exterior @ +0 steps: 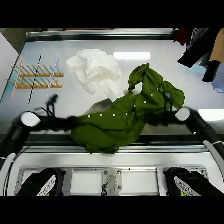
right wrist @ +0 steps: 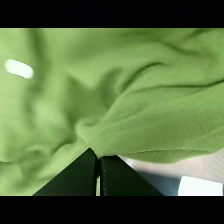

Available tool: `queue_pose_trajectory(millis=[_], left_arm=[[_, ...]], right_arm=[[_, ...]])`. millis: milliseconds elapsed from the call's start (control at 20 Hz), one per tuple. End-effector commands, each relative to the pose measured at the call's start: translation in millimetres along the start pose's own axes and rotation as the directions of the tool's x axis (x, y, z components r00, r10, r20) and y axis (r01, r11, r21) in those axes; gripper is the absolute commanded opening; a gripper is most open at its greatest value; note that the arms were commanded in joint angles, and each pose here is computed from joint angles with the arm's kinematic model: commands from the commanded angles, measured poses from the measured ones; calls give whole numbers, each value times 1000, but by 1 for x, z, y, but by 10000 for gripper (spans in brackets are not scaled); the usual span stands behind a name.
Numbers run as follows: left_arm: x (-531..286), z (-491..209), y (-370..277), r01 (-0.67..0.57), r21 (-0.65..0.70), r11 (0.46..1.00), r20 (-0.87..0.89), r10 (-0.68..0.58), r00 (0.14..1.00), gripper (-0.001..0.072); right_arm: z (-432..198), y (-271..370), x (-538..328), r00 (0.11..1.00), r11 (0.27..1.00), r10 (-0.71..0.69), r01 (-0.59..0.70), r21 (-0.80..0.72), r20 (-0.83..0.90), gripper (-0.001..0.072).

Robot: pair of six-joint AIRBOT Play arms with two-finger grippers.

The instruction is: Fold the clothes and pants, and hang the long-sleeved shirts on hangers.

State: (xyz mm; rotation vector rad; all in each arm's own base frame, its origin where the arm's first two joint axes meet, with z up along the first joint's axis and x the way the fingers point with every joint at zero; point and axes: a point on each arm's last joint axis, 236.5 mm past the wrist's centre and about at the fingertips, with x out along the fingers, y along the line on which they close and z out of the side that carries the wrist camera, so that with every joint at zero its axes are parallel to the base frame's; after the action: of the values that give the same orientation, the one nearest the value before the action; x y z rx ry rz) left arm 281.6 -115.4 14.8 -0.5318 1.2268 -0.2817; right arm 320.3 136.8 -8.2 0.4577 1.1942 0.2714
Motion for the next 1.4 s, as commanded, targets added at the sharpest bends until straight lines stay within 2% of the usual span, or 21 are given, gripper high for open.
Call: queue_pose_trajectory(millis=[0,100,250,350,450,500,550,600,750,900,1150,1350], left_arm=[[-74,90,-26,12,57,998,273,-27,961,17],[-93,127,-41,13,90,996,326,-42,944,17],[-79,173,-57,12,139,990,343,-59,938,17],[-63,204,-63,1,156,988,348,-56,936,17],[-58,229,-66,8,153,988,347,-61,936,21],[-63,239,-67,18,129,991,359,-63,931,241],[-73,250,-66,28,100,995,381,-64,922,623],[-85,256,-64,34,75,997,397,-61,916,678],[-116,250,-51,9,58,998,410,-32,912,663],[-104,201,-27,-88,49,995,341,66,938,662],[-21,50,1,-105,28,994,27,105,994,663],[5,-37,45,-181,-103,978,-105,170,980,663]], right_arm=[[57,68,-83,982,979,89,-55,-196,168,13],[57,130,-119,954,941,223,-158,-298,199,13],[19,226,-132,894,843,428,-342,-415,133,13],[-6,278,-126,844,771,525,-416,-483,111,13],[-19,305,-110,822,738,561,-441,-510,101,16],[-23,309,-97,827,734,556,-439,-518,87,151],[-24,306,-88,839,734,539,-425,-530,74,468],[-22,300,-83,850,726,521,-398,-560,71,651],[15,251,-82,908,753,384,-205,-625,165,653],[55,175,-91,951,820,177,-1,-572,252,653],[96,36,-91,957,918,-123,210,-337,262,655],[98,-58,-61,961,963,-231,248,-108,155,657]])
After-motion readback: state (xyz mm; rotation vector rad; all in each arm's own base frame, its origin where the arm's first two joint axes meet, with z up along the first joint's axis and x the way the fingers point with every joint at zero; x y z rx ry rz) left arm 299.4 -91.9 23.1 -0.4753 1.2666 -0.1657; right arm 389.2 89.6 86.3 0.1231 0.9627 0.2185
